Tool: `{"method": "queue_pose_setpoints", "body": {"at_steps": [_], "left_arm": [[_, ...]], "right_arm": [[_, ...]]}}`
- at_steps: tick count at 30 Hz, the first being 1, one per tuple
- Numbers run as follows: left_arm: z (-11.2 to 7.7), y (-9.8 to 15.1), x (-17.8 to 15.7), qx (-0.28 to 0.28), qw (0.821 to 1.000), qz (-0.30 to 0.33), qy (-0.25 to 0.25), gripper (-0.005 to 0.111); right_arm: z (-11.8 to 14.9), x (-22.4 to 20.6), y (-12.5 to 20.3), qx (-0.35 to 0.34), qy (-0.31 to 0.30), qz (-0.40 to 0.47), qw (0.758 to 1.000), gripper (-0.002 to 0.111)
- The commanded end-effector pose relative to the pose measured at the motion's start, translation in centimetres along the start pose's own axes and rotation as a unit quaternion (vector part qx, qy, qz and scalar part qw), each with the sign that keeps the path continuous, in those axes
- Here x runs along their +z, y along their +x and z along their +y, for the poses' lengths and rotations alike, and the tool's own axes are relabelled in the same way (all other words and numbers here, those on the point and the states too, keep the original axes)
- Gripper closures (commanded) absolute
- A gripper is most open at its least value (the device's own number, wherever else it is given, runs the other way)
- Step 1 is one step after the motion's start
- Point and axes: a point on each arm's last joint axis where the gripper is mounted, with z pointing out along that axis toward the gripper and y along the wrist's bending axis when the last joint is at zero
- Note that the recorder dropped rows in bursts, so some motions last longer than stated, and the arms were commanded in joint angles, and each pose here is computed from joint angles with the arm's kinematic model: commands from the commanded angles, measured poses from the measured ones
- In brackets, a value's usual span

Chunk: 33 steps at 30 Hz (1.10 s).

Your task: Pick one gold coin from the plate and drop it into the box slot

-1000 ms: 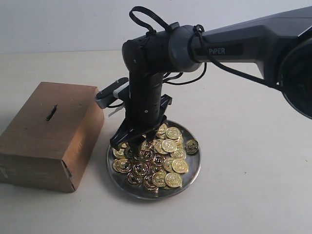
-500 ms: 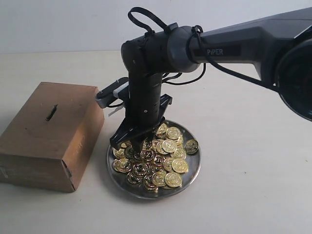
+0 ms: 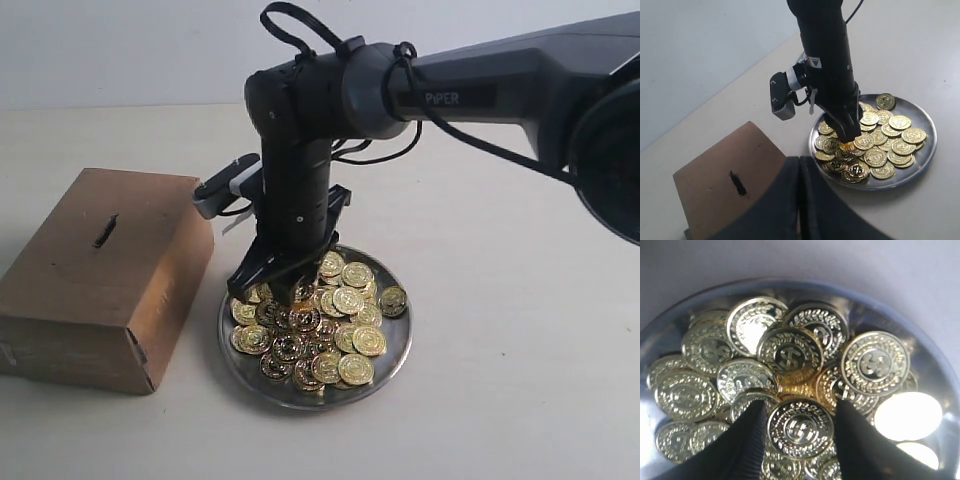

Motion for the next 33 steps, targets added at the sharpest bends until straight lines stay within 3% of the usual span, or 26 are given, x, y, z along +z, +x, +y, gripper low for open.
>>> {"method": "queue_pose_setpoints", "body": {"at_steps": [1,3,4,7,10,14,16,17,18,20,21,28,33], "left_arm": [[-0.3,0.0,0.1,0.073,0.997,-0.005,0.014,0.107],[-0.4,-0.1,0.1,0.136,0.990,-0.008,0.021,0.107],[-0.5,-0.1,0.3,0.209,0.977,-0.010,0.031,0.107],[-0.7,0.1,1.0,0.299,0.953,-0.011,0.058,0.107],[-0.5,0.1,1.7,0.312,0.949,-0.006,0.056,0.107],[-1.1,0.2,3.0,0.376,0.923,0.001,0.085,0.106],[-1.3,0.0,3.3,0.400,0.913,-0.005,0.086,0.103],[-1.3,-0.3,3.5,0.411,0.909,-0.014,0.070,0.095],[-1.2,-0.6,3.5,0.408,0.911,-0.017,0.053,0.091],[-0.6,-1.2,3.6,0.337,0.941,-0.031,0.005,0.080],[-0.8,-1.5,3.6,0.333,0.942,-0.040,0.001,0.075],[-2.4,-1.5,4.0,0.448,0.890,-0.060,0.055,0.047],[-4.0,-1.5,4.7,0.497,0.859,-0.076,0.103,0.045]], "right_arm": [[0.7,-3.7,0.3,-0.034,-0.018,-0.025,0.999,0.078],[1.2,-5.4,0.6,-0.061,-0.039,-0.032,0.997,0.078],[1.9,-7.1,1.1,-0.083,-0.064,-0.037,0.994,0.078],[3.2,-11.0,1.7,-0.141,-0.102,-0.099,0.980,0.078],[3.6,-13.4,2.4,-0.151,-0.100,-0.129,0.975,0.078],[4.5,-17.1,3.6,-0.151,-0.115,-0.178,0.965,0.078],[5.0,-17.9,4.1,-0.151,-0.131,-0.191,0.961,0.078],[5.1,-18.1,4.9,-0.151,-0.132,-0.189,0.961,0.078],[5.1,-18.0,5.2,-0.150,-0.132,-0.186,0.962,0.078],[5.3,-17.5,6.2,-0.144,-0.139,-0.171,0.965,0.078],[5.5,-17.0,6.8,-0.144,-0.148,-0.164,0.965,0.078],[6.7,-16.8,8.8,-0.165,-0.196,-0.169,0.952,0.078],[7.4,-17.6,10.0,-0.174,-0.220,-0.188,0.941,0.078]]}}
